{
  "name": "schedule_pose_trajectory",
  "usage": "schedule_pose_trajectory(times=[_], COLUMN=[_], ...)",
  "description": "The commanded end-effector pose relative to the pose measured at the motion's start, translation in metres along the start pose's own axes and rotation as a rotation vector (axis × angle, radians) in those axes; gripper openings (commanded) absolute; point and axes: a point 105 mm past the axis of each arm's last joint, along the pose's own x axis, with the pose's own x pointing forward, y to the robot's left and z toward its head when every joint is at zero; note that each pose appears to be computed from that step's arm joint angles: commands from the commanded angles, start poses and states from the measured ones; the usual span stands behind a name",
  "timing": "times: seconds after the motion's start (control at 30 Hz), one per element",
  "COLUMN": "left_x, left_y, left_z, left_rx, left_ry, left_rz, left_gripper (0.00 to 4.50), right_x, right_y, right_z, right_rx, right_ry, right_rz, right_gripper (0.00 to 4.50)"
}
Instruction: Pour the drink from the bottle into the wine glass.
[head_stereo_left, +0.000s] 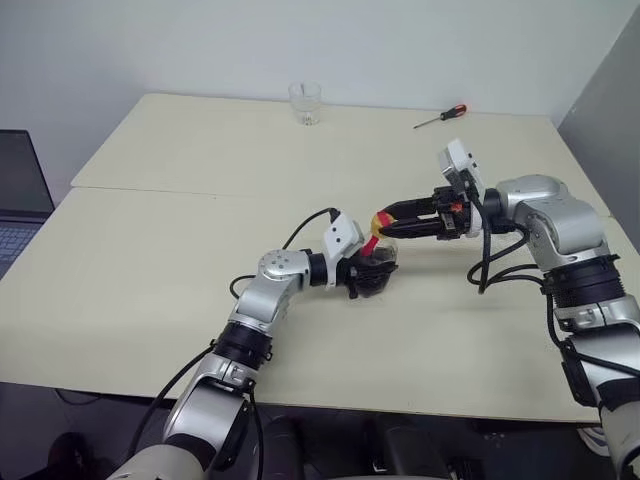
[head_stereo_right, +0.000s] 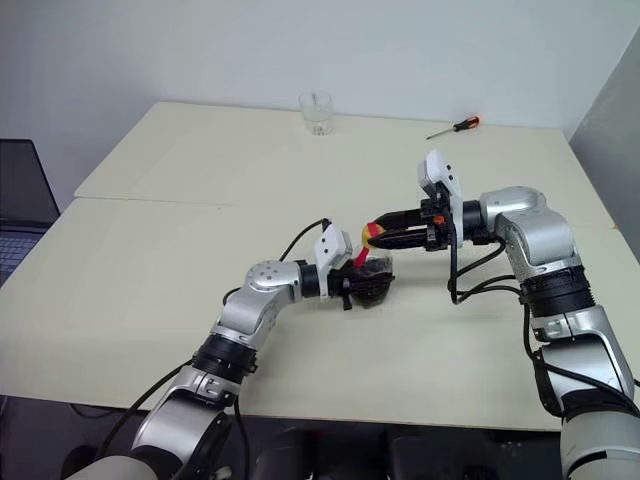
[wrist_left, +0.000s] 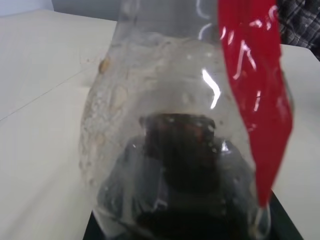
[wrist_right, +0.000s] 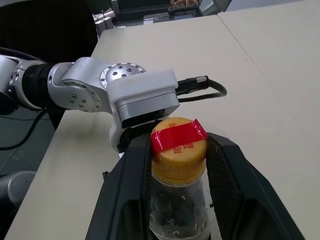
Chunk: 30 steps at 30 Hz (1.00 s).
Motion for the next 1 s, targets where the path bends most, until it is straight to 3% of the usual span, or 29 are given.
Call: schedule_pose_trajectory(times=[0.03,0.2,0.23,0.5,0.77,0.83,1.0], left_x=[0.01,0.013,0.013,0.015,0.02,0.02,0.027], left_y=[-0.002,-0.002,-0.002,-0.007,-0.001,0.004,0.009], left_z=[0.033,0.035,0.034,0.031,0.038,0.04,0.04], left_rx=[0.097,0.096,0.096,0.086,0.107,0.124,0.124], left_ry=[-0.083,-0.09,-0.09,-0.094,-0.132,-0.143,-0.145], left_rz=[-0.032,-0.037,-0.037,-0.048,0.0,0.037,0.067], left_gripper=[1.26,1.26,1.26,1.26,1.26,1.26,1.26], right_x=[0.002,-0.006,-0.01,-0.04,-0.082,-0.08,-0.059], right_y=[0.004,0.006,0.007,0.022,0.043,0.054,0.065], right_z=[0.012,0.024,0.027,0.036,0.058,0.061,0.048], right_rx=[-0.023,-0.048,-0.053,-0.067,-0.042,-0.005,0.026], right_ry=[0.005,-0.029,-0.05,-0.141,-0.293,-0.352,-0.312], right_rz=[-0.003,-0.06,-0.073,-0.202,-0.565,-0.625,-0.905], right_gripper=[2.64,4.41,4.5,4.5,4.5,4.5,4.5])
